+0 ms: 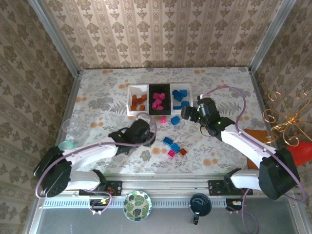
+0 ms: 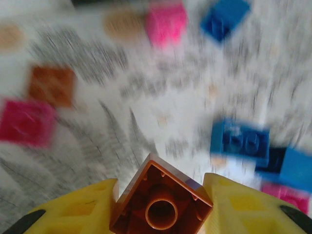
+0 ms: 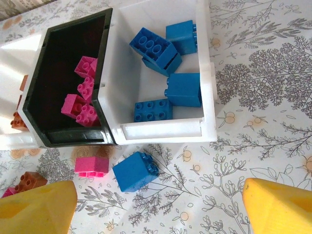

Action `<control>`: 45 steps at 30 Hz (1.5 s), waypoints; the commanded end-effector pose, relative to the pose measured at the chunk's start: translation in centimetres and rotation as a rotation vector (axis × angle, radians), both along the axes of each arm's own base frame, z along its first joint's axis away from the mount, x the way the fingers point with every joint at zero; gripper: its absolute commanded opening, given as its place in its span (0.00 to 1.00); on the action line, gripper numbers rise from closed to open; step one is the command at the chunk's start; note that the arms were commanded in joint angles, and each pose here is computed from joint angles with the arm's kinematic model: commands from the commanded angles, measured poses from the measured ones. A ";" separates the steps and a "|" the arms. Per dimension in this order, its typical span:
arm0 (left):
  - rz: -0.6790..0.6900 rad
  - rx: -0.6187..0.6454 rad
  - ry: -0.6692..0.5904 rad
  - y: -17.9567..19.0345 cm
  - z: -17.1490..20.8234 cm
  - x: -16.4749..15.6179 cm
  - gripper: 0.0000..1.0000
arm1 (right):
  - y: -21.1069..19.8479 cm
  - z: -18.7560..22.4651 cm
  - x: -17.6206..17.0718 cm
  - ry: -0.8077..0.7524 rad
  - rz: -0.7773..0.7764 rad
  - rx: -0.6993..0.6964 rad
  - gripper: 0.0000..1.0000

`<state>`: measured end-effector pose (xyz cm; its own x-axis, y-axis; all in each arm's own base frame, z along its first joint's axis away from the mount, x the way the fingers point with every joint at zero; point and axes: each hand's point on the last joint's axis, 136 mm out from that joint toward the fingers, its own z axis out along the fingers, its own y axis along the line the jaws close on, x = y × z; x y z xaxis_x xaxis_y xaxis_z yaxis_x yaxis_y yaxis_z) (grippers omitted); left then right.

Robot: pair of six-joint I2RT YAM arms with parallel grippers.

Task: Sort the legos into containers by color
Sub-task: Place the lego in the container, then pick up the lego from the bottom-center of the table.

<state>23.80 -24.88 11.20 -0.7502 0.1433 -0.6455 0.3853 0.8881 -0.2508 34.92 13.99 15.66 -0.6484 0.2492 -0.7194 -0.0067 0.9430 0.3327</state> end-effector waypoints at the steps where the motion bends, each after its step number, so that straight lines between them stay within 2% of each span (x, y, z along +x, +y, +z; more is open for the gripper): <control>1: 0.097 -0.029 -0.092 2.3 4.3 4.1 0.38 | 0.0 -0.2 -0.8 0.004 -0.003 0.008 0.89; 6: 0.233 -0.067 -0.118 4.8 6.1 10.8 0.38 | -0.3 -0.8 -1.5 0.017 -0.005 0.003 0.89; 10: 0.290 -0.035 -0.088 5.6 5.0 15.2 0.37 | -0.4 -0.8 -2.2 0.020 -0.001 -0.001 0.89; 16: 0.297 0.008 -0.025 4.6 2.7 19.4 0.38 | 0.2 -1.3 -3.3 0.036 0.043 0.009 0.89; 17: 0.321 0.020 -0.018 5.6 2.5 20.3 0.39 | 0.5 -1.4 -3.5 0.039 0.056 0.012 0.89; 20: 0.328 0.045 0.002 5.5 1.7 21.5 0.45 | 1.3 -1.9 -4.2 0.054 0.097 0.018 0.89; 24: 0.321 0.037 0.007 5.2 2.1 22.2 0.64 | 2.1 -3.1 -5.4 0.084 0.138 0.006 0.90; 29: 0.281 -0.059 -0.062 3.8 6.0 20.6 0.80 | 3.8 -4.6 -6.7 0.119 0.222 -0.018 0.89; 34: 0.177 -0.145 -0.133 1.0 9.5 15.3 0.92 | 8.2 -6.1 -8.0 0.166 0.425 -0.101 0.87; 36: 0.151 -0.157 -0.147 0.6 9.9 12.9 1.00 | 9.5 -6.8 -8.3 0.182 0.487 -0.147 0.86; 39: 0.137 -0.184 -0.151 1.1 9.6 9.3 1.00 | 10.8 -8.6 -8.6 0.231 0.557 -0.223 0.86; 45: 0.185 -0.230 -0.159 4.4 8.2 3.4 1.00 | 12.6 -11.1 -8.8 0.310 0.653 -0.342 0.88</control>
<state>28.30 -21.92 19.76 -0.6405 -0.0898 -0.7627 0.3277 0.8662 -0.3772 26.81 26.55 5.59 -0.7858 -0.3530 -0.5079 -0.4870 0.8593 0.1562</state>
